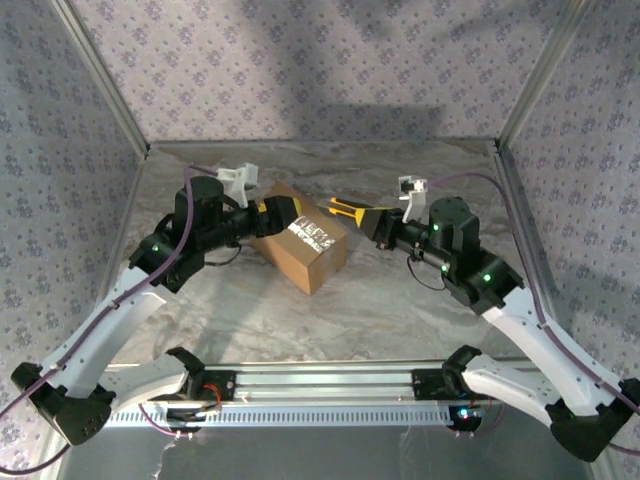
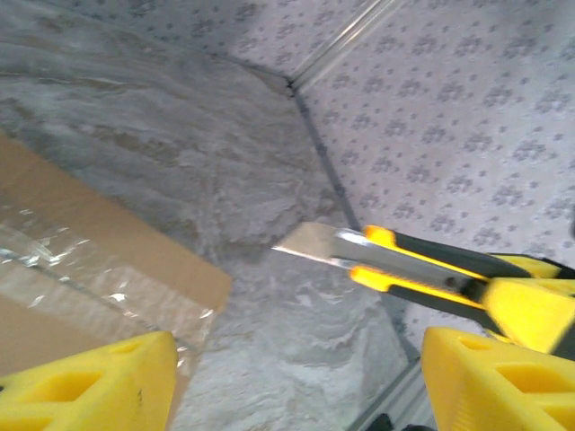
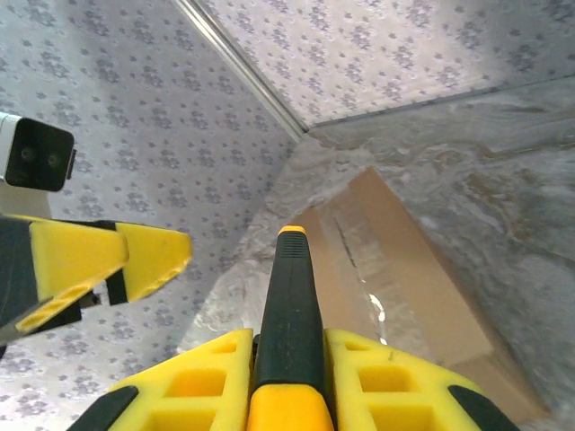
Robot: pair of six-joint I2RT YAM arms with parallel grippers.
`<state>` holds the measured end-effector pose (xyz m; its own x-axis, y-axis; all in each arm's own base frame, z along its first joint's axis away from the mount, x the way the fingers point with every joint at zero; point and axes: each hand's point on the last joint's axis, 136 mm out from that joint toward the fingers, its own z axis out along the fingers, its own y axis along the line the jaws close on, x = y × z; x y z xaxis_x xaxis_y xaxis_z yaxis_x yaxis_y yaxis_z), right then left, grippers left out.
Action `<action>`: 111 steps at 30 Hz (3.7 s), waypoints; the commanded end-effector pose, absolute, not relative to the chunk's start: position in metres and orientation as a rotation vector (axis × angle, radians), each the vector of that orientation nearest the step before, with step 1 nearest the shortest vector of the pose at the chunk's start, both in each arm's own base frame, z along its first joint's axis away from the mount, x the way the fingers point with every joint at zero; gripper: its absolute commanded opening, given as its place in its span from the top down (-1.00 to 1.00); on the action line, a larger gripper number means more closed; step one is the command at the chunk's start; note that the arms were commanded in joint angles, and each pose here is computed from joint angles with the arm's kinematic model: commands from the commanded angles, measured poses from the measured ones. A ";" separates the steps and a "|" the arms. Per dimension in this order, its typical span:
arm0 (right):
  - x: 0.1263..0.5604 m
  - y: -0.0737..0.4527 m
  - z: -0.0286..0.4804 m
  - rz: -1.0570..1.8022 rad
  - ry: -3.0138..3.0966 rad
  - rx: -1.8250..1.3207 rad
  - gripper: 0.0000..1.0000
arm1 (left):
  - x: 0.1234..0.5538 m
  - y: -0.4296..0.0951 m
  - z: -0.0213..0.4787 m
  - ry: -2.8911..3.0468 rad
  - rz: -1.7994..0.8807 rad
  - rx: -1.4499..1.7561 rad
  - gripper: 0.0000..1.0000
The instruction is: Unpack the express box
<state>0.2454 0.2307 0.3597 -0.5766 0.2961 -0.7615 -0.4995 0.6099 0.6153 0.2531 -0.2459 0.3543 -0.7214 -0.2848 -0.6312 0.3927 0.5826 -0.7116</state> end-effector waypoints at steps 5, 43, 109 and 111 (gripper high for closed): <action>0.250 0.254 0.417 1.320 1.728 -0.147 1.00 | 0.258 -0.272 0.371 1.937 -1.274 0.089 -0.45; 0.257 0.273 0.434 1.424 1.658 -0.100 1.00 | 0.291 -0.284 0.421 1.564 -1.381 -0.103 -0.21; 0.260 0.271 0.372 1.324 1.842 -0.061 -0.25 | 0.297 -0.259 0.390 1.643 -1.300 -0.246 1.00; 0.260 0.271 0.371 1.318 1.846 -0.062 -0.27 | 0.297 -0.257 0.388 1.646 -1.299 -0.256 1.00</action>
